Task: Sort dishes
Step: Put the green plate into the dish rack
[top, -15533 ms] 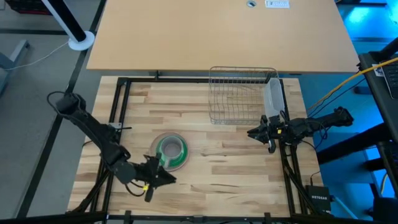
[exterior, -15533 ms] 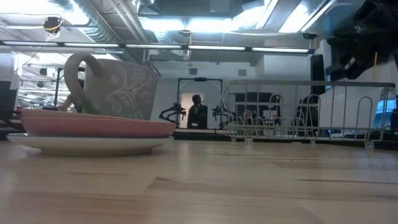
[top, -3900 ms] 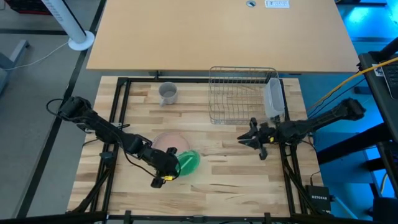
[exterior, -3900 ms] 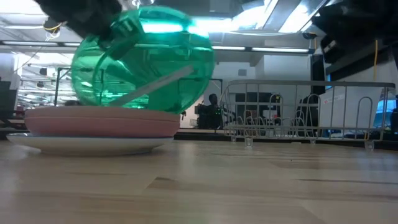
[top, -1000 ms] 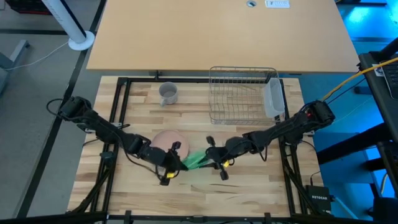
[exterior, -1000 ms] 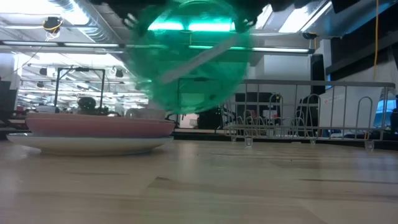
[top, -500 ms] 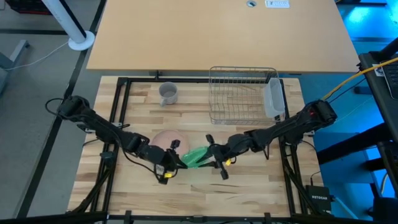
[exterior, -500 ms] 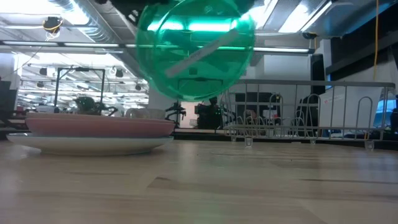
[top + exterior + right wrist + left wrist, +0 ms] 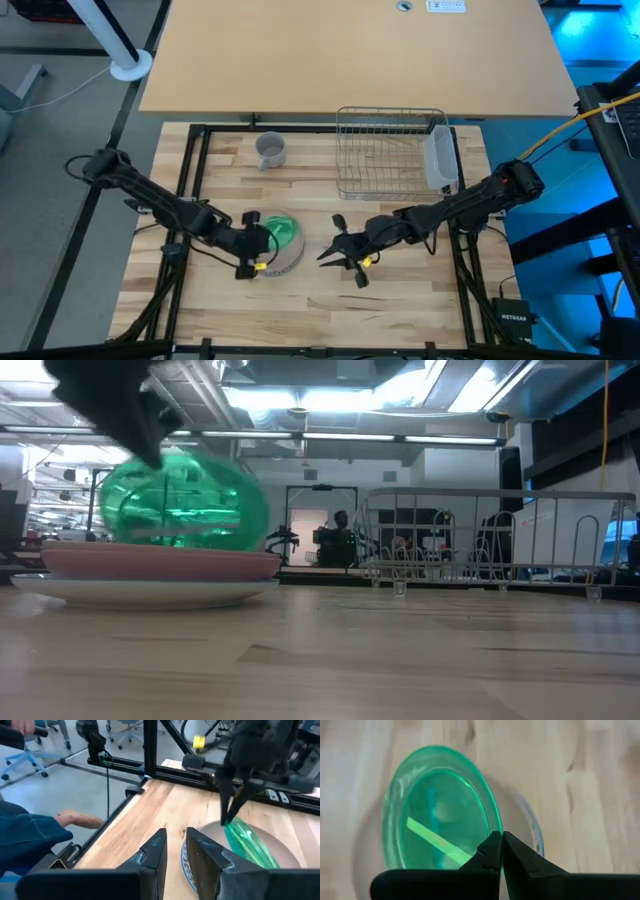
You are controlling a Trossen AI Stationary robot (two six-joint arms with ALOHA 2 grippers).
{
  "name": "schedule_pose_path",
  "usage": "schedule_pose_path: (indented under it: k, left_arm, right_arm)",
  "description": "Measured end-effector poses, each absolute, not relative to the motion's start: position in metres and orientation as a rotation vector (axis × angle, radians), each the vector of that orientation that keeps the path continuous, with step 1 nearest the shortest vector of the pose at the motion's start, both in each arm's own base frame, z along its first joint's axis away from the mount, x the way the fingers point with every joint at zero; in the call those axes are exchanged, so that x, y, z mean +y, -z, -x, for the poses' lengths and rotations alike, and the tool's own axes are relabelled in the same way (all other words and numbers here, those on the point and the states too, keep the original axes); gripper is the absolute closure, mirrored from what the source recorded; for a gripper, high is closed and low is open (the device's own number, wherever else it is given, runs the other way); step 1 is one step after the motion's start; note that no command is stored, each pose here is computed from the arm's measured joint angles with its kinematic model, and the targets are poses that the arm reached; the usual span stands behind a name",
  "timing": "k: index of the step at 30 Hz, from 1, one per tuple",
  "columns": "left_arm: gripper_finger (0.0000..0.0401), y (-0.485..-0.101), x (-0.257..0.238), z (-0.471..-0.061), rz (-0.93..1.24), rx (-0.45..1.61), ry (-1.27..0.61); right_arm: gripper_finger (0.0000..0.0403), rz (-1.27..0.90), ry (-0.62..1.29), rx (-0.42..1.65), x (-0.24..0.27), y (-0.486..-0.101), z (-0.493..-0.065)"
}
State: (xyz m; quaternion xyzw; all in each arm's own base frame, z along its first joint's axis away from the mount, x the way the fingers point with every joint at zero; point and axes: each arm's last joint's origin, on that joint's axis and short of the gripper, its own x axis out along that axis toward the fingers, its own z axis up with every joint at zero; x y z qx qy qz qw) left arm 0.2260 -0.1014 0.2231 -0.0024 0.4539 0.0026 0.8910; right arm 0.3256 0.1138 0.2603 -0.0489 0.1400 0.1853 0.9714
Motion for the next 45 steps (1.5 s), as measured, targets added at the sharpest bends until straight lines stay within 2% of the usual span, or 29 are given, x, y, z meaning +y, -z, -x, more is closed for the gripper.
schedule_pose_path:
  k: [8, 16, 26, 41, 45]
  left_arm:
    - [0.0401, -0.196, -0.107, -0.232, 0.093, 1.075, 0.008]
    - [0.0400, -0.184, -0.113, -0.240, 0.151, 1.102, 0.041]
    - [0.0371, -0.185, -0.117, -0.242, 0.268, 1.118, 0.099]
    - [0.0373, -0.185, -0.119, -0.242, 0.265, 1.130, 0.158]
    - [0.0390, -0.186, -0.120, -0.242, 0.275, 1.132, 0.212]
  right_arm:
    - [0.0325, 0.100, -0.373, 0.298, 0.114, -0.259, -0.325]
    - [0.0325, 0.100, -0.373, 0.300, 0.114, -0.259, -0.325]
    - [0.0325, 0.103, -0.373, 0.323, 0.113, -0.256, -0.324]
    - [0.0325, 0.103, -0.373, 0.323, 0.113, -0.256, -0.324]
    - [0.0325, 0.103, -0.373, 0.323, 0.113, -0.256, -0.324]
